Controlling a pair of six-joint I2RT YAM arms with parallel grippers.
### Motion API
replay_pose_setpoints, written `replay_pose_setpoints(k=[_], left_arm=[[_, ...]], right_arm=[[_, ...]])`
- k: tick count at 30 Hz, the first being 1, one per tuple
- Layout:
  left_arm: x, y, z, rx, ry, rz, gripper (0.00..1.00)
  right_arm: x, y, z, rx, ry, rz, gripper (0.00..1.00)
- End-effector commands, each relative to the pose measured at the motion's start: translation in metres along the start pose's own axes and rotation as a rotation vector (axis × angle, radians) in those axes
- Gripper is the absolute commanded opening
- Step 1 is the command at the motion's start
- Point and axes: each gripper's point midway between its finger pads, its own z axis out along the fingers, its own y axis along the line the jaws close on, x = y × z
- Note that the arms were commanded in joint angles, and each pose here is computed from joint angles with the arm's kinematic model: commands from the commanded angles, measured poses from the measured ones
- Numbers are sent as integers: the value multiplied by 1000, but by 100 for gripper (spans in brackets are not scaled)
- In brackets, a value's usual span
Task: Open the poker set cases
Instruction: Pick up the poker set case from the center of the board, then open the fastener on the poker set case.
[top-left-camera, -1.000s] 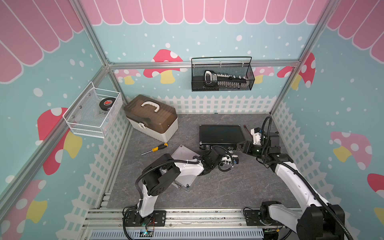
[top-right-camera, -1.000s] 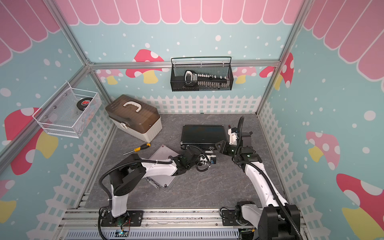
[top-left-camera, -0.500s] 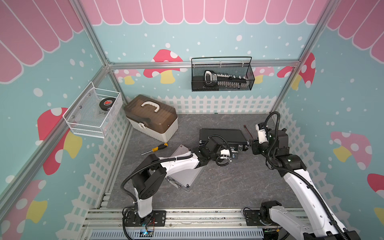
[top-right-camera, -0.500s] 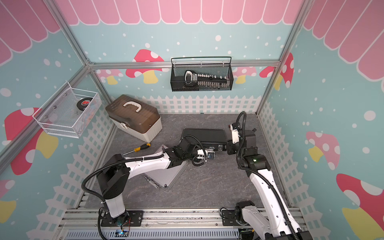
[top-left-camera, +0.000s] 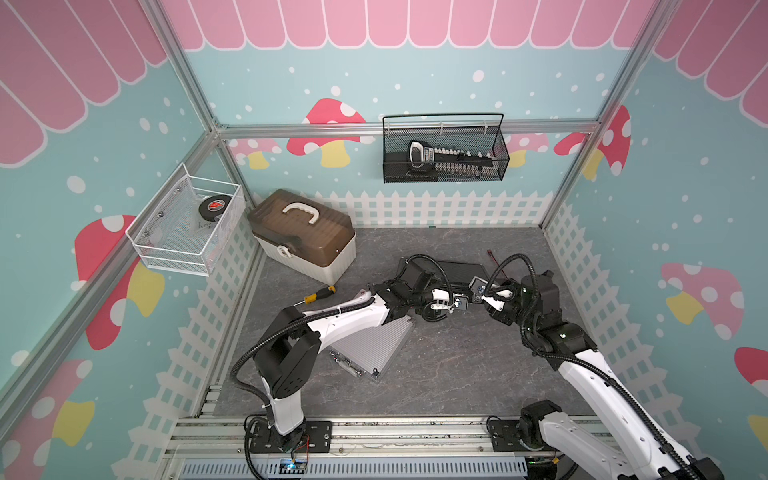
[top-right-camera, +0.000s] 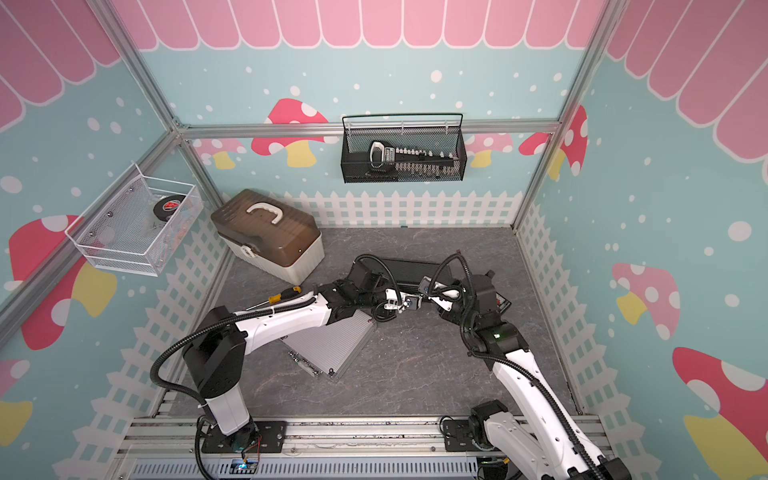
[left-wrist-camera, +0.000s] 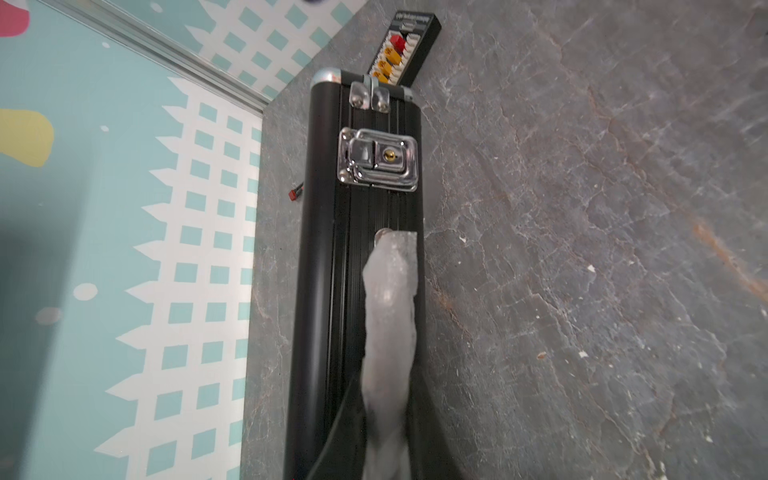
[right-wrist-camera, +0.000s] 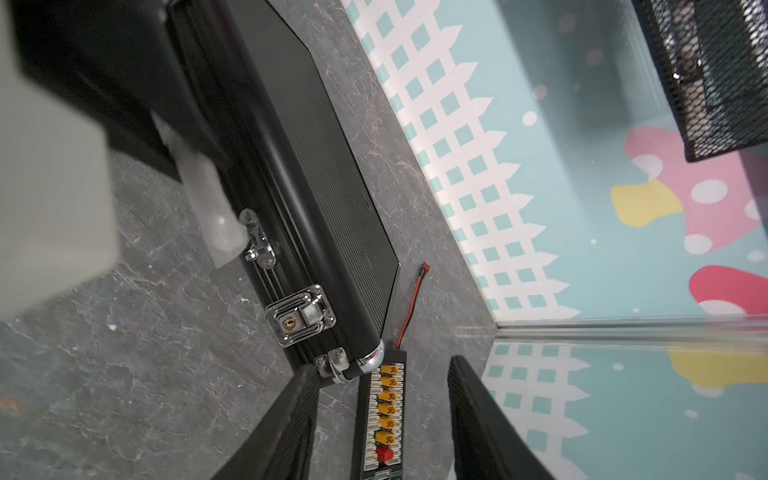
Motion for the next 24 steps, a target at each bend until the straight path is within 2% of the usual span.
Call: replay_pose_setpoints(k=[1,6,10,15,19,24], left_arm=[[-50,39,-30,-127,-193,10,0],[-56,43,-35,-152,-220,-3,0],[-54,47,-35,-189,-229,-31,0],[-51,41,-30,-154,-211,-54,0],[-58,45,-33,-146,-225,-113,0],[-65,44,-31,-132,-240,-153,0]], right_arm=[[-8,-3,-5,51,-54,-159,52],[-10,-2,-14,30,-59,-135,53],[-3,4,-18,-14,-16,-179,54],[-9,-5,-36,5,-26,-133,53],[-12,-3,-48,19,-60,-208,53],[-4,4,-43,35,-46,-315,53]])
